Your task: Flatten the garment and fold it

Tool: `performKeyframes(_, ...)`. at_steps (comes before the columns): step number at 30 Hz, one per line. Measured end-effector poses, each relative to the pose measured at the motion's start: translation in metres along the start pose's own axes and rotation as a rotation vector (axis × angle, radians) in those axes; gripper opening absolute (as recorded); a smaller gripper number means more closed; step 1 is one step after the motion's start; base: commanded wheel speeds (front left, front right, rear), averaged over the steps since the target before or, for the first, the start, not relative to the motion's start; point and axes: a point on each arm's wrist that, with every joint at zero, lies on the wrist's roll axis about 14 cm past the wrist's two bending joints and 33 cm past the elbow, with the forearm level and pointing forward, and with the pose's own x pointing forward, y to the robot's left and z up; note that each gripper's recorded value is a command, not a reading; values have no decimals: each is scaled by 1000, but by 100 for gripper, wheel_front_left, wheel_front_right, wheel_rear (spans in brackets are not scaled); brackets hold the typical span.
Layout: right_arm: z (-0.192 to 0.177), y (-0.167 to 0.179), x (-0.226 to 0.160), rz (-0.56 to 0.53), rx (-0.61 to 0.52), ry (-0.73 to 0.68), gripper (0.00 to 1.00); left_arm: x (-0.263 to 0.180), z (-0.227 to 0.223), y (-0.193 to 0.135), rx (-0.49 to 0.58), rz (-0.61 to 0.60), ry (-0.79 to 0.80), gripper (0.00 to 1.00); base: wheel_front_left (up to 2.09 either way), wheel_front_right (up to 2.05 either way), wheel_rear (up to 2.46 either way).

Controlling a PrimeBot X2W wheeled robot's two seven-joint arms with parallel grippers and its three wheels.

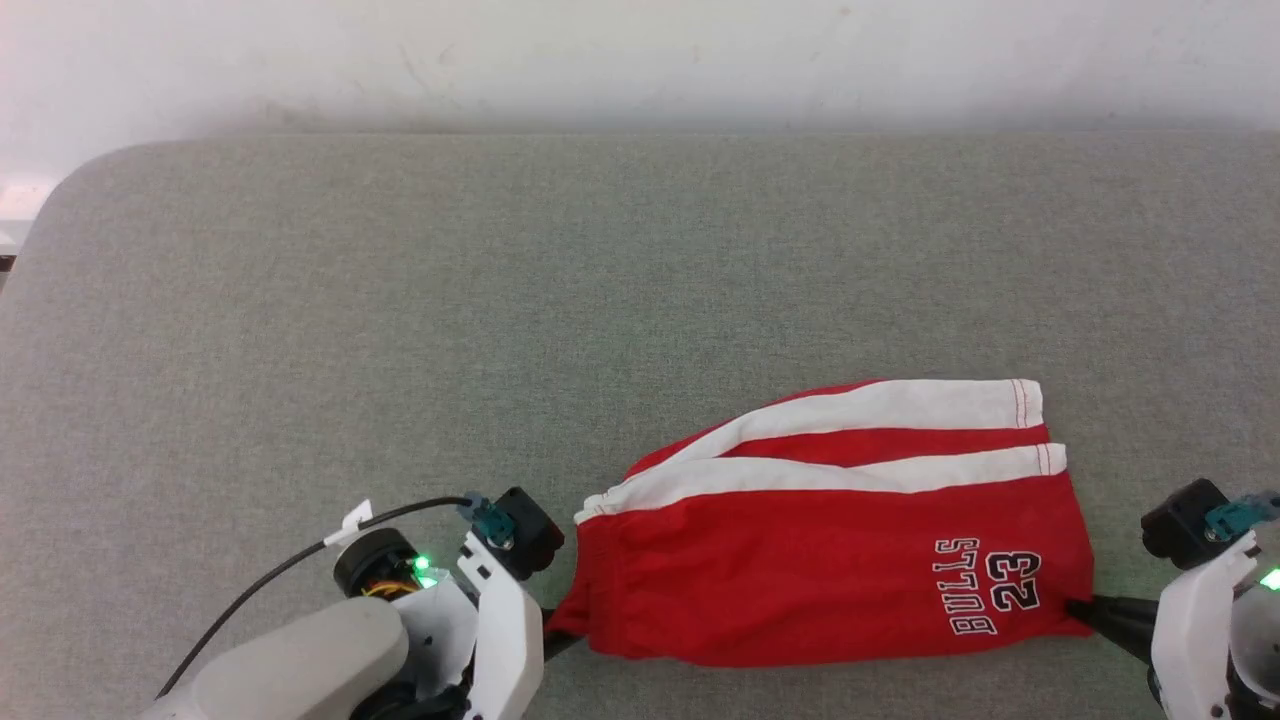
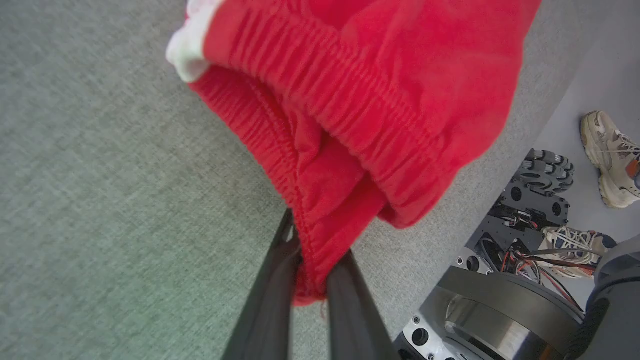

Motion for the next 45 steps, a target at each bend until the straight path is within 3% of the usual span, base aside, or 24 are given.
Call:
performKeyframes(1, -1, 1, 3, -1, 0, 0, 4, 1, 0, 0, 2, 4, -1, 0, 0, 0, 0)
performKeyframes(2, 1, 0, 5, -6, 2, -7, 33, 2, 1, 1, 6, 10, -11, 33, 0, 0, 0)
performKeyframes(3, 4, -1, 6, -12, 4, -16, 67, 1, 4, 2, 13, 19, -31, 91, 0, 0, 0)
performKeyframes(4, 7, -1, 6, -16, -4, -27, 96, 0, 7, 4, 16, 32, -52, 100, 0, 0, 0)
performKeyframes(5, 12, -2, 5, -23, -14, -41, 100, -2, 10, 4, 21, 40, -71, 100, 0, 0, 0)
performKeyframes(14, 80, -25, -44, -127, -135, -229, 100, -48, 55, 27, 79, 230, -372, 100, 0, 0, 0)
performKeyframes(21, 113, -34, -69, -180, -216, -229, 100, -99, 102, 56, 132, 450, -669, 100, 0, 0, 0)
performKeyframes(32, 85, -36, -31, -155, -107, -8, 100, -168, 143, 97, 102, 892, -1022, 100, 0, 0, 0)
performKeyframes(39, 66, -30, 10, -113, 11, 53, 100, -172, 111, 108, 18, 1052, -1031, 100, 0, 0, 0)
performKeyframes(45, 41, -18, 39, -76, 87, 112, 100, -169, 90, 109, -26, 1105, -1014, 100, 0, 0, 0)
